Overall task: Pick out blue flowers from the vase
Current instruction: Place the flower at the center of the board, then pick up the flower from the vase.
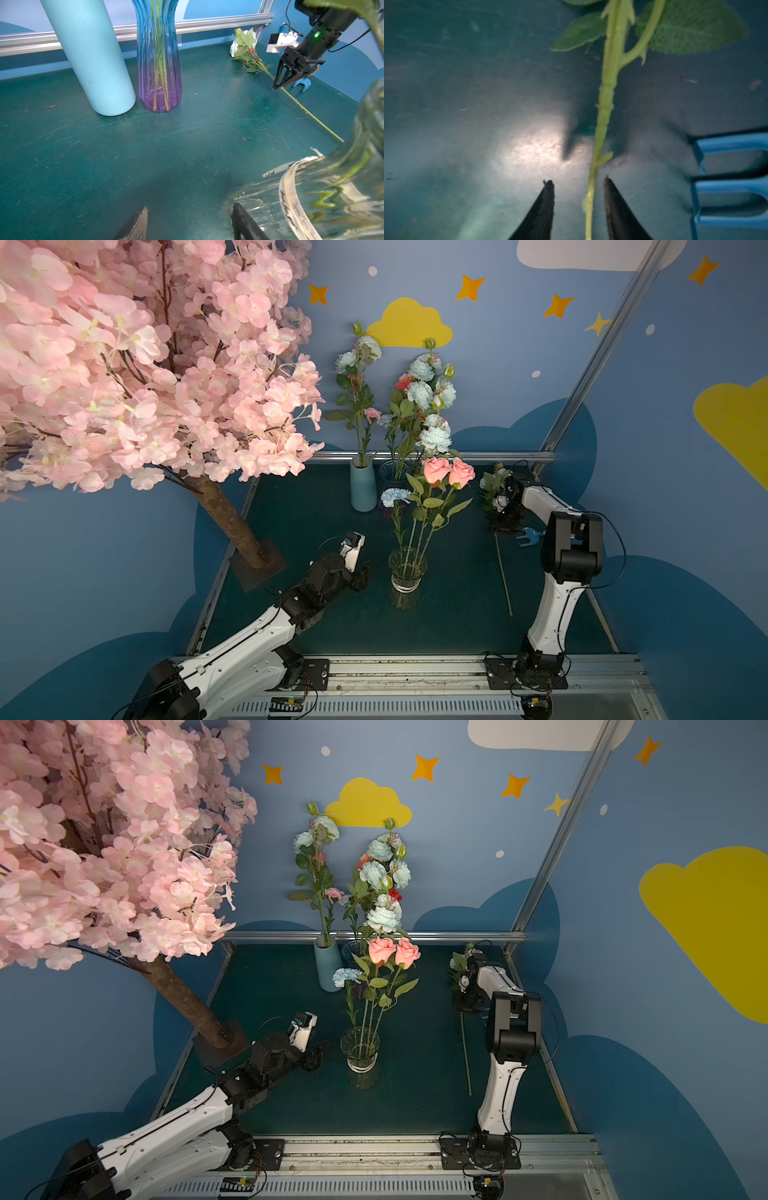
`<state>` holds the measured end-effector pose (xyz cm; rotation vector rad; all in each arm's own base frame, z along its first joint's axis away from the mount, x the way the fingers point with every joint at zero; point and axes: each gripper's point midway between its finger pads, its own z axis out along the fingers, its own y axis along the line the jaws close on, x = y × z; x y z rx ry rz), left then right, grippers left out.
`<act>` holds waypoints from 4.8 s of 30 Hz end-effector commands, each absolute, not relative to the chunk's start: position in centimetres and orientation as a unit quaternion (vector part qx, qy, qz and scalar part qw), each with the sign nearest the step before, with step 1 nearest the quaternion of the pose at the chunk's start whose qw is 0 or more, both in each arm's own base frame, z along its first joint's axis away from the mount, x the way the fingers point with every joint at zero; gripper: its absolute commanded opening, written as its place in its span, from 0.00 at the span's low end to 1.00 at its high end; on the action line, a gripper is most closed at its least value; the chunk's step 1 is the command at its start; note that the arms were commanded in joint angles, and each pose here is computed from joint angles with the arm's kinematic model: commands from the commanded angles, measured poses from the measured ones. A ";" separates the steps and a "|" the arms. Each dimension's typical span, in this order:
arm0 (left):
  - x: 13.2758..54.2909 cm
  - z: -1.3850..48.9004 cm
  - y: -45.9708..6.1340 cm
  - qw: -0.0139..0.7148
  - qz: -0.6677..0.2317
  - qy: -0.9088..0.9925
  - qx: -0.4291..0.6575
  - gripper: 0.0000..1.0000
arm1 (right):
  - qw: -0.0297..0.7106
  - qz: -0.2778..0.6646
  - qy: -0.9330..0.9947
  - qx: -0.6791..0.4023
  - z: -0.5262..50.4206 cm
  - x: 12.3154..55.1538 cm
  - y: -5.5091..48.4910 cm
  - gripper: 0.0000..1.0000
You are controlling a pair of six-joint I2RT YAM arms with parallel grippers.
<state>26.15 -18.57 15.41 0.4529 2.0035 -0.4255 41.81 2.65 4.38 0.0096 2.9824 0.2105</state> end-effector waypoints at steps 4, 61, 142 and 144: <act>26.4 15.4 -18.5 0.499 -0.175 0.829 0.182 0.65 | 0.209 0.110 0.971 -0.044 9.9 39.2 7.9 0.51; 24.8 26.1 -27.2 0.369 -0.377 0.820 0.222 0.40 | 0.464 0.299 0.820 -0.151 17.5 34.3 18.4 0.32; 20.8 40.3 -25.5 0.514 -0.436 0.691 0.260 0.03 | 0.475 0.502 0.607 -0.393 39.4 13.8 26.9 0.35; 20.6 40.8 -25.6 0.515 -0.440 0.686 0.265 0.03 | 0.468 0.499 0.606 -0.405 39.1 13.8 28.4 0.35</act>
